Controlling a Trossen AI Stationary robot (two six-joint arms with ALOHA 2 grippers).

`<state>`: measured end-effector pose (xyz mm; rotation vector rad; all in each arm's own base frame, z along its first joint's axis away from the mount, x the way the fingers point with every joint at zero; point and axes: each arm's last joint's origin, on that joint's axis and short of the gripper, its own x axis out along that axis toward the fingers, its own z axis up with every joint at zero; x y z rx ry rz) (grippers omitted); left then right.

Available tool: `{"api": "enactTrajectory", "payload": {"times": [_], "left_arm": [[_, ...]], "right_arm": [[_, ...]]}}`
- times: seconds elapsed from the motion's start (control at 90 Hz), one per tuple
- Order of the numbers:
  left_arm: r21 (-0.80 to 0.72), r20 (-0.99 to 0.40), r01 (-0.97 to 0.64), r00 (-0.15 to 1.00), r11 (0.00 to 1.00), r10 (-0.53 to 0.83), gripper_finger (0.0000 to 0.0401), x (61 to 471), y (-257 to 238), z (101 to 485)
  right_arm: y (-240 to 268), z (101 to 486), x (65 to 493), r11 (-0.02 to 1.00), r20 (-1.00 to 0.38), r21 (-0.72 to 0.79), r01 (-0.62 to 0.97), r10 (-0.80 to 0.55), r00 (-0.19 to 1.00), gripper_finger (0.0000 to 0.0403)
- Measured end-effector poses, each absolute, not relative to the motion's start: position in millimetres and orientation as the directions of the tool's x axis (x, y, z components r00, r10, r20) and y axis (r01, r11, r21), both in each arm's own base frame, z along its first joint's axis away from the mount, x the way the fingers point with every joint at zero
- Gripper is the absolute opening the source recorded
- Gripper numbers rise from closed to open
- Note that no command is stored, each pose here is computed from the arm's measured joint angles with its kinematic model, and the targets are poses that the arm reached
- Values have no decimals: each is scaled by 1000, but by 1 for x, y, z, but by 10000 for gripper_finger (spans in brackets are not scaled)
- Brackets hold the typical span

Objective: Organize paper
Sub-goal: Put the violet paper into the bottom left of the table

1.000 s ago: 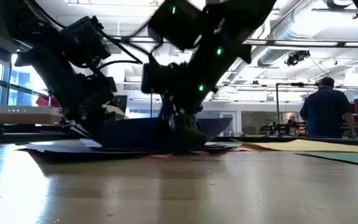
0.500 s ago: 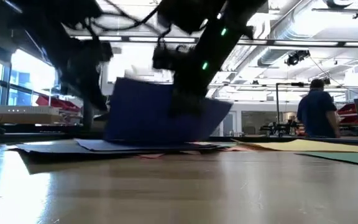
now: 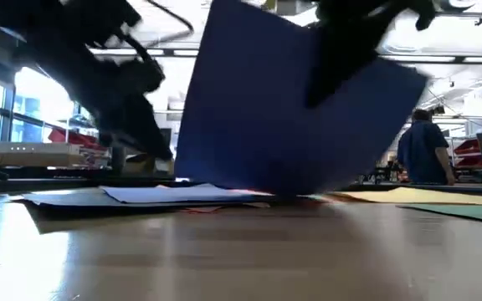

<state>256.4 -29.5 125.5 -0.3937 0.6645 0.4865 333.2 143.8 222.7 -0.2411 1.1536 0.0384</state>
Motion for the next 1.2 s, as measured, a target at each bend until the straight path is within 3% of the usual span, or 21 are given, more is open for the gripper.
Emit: {"api": "enactTrajectory", "payload": {"times": [0.111,0.278,0.656,0.767,0.922,1.2], "left_arm": [[-156,-711,-596,621,788,329,0,262,-14,101],[-122,-735,-658,563,743,378,0,268,8,83],[52,-790,-681,420,731,447,0,243,30,103],[34,-792,-655,443,755,420,0,236,27,118],[-64,-733,-614,563,786,380,0,232,19,148],[-224,-569,-446,782,867,255,0,223,-9,219]], "right_arm": [[164,220,326,979,-922,-78,-187,0,387,0],[189,223,323,971,-888,-38,-235,75,454,0],[201,197,338,982,-876,48,-185,131,464,0],[202,188,344,983,-871,53,-178,132,473,0],[198,194,351,984,-849,58,-168,137,510,0],[199,232,383,978,-760,54,-202,172,627,0]]}}
